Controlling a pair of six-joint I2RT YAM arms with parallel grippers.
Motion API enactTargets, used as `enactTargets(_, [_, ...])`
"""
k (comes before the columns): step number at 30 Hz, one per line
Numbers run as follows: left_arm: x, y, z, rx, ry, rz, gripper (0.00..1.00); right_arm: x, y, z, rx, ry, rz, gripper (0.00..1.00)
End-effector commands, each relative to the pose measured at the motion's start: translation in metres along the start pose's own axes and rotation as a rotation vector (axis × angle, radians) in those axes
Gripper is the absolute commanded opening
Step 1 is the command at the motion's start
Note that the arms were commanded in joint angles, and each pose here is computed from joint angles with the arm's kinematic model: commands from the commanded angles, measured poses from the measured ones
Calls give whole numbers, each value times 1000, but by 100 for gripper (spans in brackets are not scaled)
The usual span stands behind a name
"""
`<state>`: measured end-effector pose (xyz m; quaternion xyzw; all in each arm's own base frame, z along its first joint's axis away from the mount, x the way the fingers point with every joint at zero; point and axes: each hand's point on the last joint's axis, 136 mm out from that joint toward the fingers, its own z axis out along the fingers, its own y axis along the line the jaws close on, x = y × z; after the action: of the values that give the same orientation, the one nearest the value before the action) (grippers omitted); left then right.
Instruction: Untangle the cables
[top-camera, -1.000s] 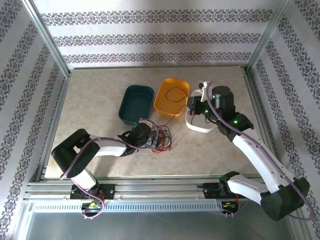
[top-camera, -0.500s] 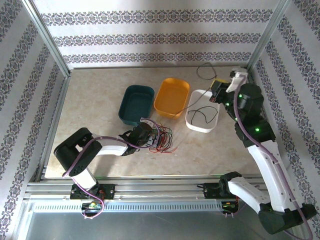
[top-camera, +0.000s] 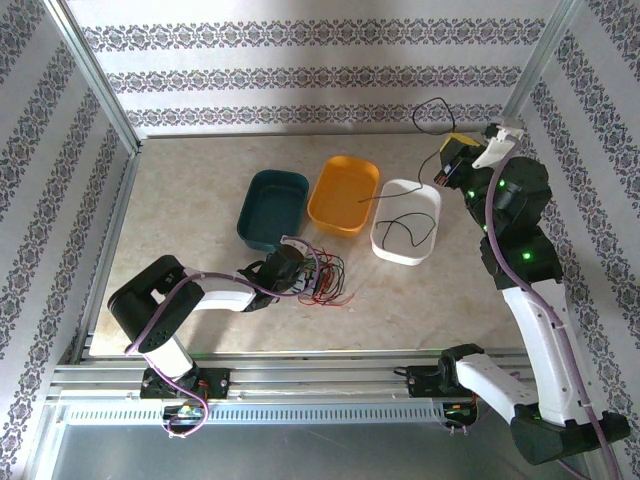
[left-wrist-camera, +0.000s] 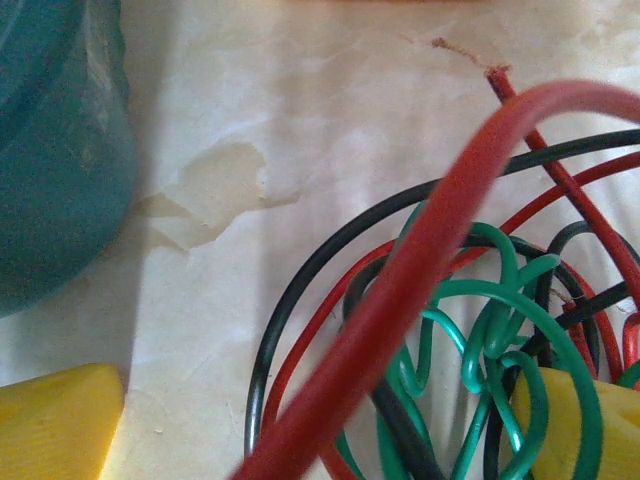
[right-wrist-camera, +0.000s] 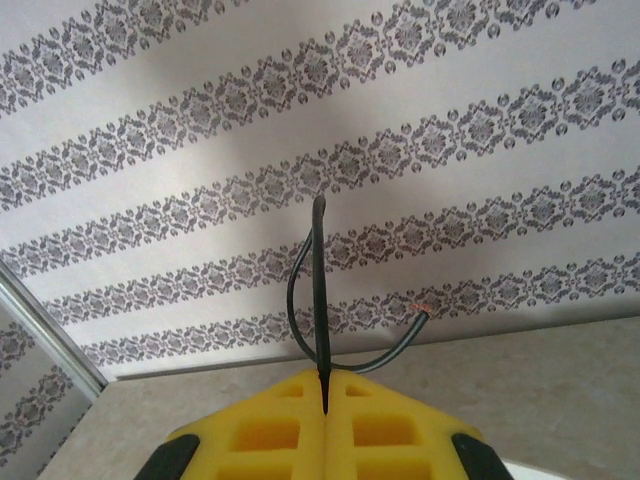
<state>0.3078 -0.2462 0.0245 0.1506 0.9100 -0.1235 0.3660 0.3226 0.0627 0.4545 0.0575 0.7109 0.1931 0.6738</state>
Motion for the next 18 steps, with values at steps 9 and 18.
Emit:
enactTargets(9, [18, 11, 2, -31, 63, 31, 99, -6, -58, -1, 328, -33, -85, 0])
enactTargets(18, [16, 11, 3, -33, 59, 28, 99, 5, -83, 9, 465, 13, -187, 0])
